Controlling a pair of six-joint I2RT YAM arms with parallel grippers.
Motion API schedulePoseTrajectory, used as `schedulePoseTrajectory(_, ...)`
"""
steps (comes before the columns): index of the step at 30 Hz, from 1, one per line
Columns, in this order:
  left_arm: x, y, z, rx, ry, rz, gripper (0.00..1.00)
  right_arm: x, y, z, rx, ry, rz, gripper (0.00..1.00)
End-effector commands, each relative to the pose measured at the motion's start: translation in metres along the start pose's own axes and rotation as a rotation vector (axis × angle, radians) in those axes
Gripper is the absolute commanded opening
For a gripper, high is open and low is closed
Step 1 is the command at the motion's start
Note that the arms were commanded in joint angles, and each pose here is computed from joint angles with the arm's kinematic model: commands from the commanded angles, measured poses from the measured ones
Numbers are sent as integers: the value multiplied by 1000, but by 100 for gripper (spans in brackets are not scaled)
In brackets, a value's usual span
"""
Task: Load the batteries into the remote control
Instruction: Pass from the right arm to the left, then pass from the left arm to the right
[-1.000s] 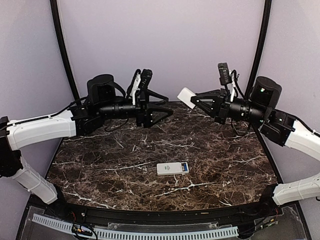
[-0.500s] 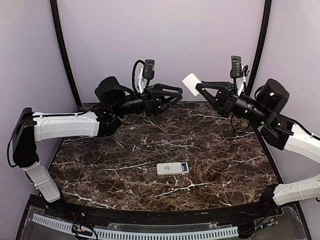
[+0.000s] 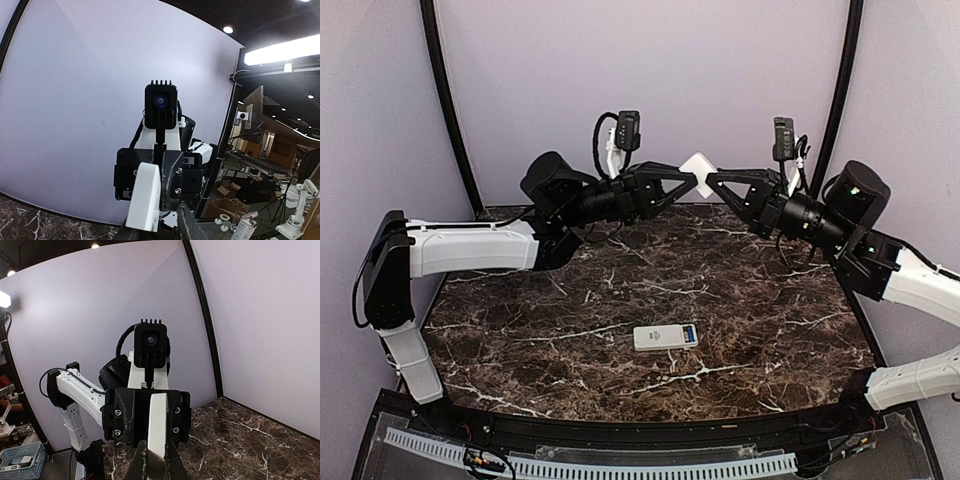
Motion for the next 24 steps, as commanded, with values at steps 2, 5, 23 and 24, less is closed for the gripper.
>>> schedulePoseTrajectory(2, -11, 7, -13, -14, 27, 59, 9, 0, 2, 4, -3, 6, -3, 0)
schedulePoseTrajectory(5, -12, 7, -11, -6, 26, 63, 0, -2, 1, 6, -3, 6, 7, 0)
schedulePoseTrajectory(23, 2, 2, 22, 406, 57, -104, 0, 2, -52, 26, 574, 50, 154, 51)
schedulePoseTrajectory(24, 1, 1, 24, 415, 46, -103, 0, 0, -53, 26, 583, 54, 156, 51)
Point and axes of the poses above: each gripper's point midway between its finger pads, its own y axis out along the fingers, its own x axis along the line the jaws close on, z = x × y, the point moved 4 cm from there along -y, back along the fingers, and after that the axes turned 2 degrees about y, right-handed, at the moved point
